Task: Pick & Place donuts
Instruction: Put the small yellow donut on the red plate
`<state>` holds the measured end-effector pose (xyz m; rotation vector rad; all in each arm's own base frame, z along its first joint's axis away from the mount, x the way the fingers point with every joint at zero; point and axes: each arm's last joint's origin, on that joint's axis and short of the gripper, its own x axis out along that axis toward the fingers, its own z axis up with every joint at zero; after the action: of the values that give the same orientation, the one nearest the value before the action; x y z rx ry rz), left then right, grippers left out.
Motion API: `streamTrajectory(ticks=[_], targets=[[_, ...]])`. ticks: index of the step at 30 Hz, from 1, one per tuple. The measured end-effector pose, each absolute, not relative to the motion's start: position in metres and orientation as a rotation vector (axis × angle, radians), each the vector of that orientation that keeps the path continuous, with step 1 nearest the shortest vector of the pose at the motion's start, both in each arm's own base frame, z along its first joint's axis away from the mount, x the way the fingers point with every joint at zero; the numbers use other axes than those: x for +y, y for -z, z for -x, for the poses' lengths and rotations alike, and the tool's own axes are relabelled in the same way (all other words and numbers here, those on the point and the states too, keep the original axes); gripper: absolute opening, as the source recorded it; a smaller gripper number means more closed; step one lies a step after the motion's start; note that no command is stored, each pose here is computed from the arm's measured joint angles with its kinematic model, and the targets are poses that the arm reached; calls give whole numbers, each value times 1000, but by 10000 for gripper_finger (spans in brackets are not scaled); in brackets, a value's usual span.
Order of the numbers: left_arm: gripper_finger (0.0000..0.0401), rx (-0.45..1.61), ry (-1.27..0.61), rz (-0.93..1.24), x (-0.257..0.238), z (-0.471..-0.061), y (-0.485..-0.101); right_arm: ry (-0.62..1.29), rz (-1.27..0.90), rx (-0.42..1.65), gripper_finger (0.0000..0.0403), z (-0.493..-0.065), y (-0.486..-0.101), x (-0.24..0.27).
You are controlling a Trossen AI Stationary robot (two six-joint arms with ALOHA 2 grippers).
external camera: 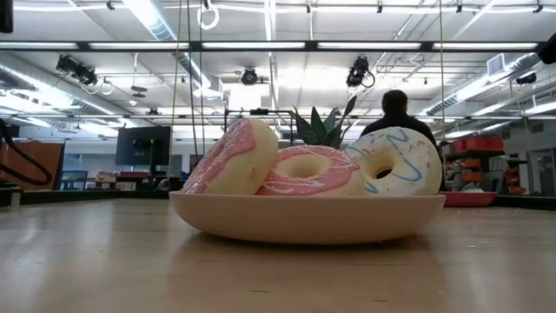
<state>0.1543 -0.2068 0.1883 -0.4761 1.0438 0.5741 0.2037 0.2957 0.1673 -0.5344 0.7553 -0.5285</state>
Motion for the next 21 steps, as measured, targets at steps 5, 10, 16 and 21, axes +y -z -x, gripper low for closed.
streamTrajectory(ticks=[5, 10, 16, 21], targets=[[237, 1037, -654, 577, -201, -143, -166, 527, 535, 755, 164, -204, -167, 296], [211, 1018, -630, 654, -196, -140, -143, 526, 535, 755, 164, -204, -167, 296], [150, 1014, -622, 661, -193, -139, -136, 525, 535, 755, 164, -204, -167, 296], [79, 1012, -581, 632, -194, -141, -137, 522, 542, 757, 164, -204, -167, 296]])
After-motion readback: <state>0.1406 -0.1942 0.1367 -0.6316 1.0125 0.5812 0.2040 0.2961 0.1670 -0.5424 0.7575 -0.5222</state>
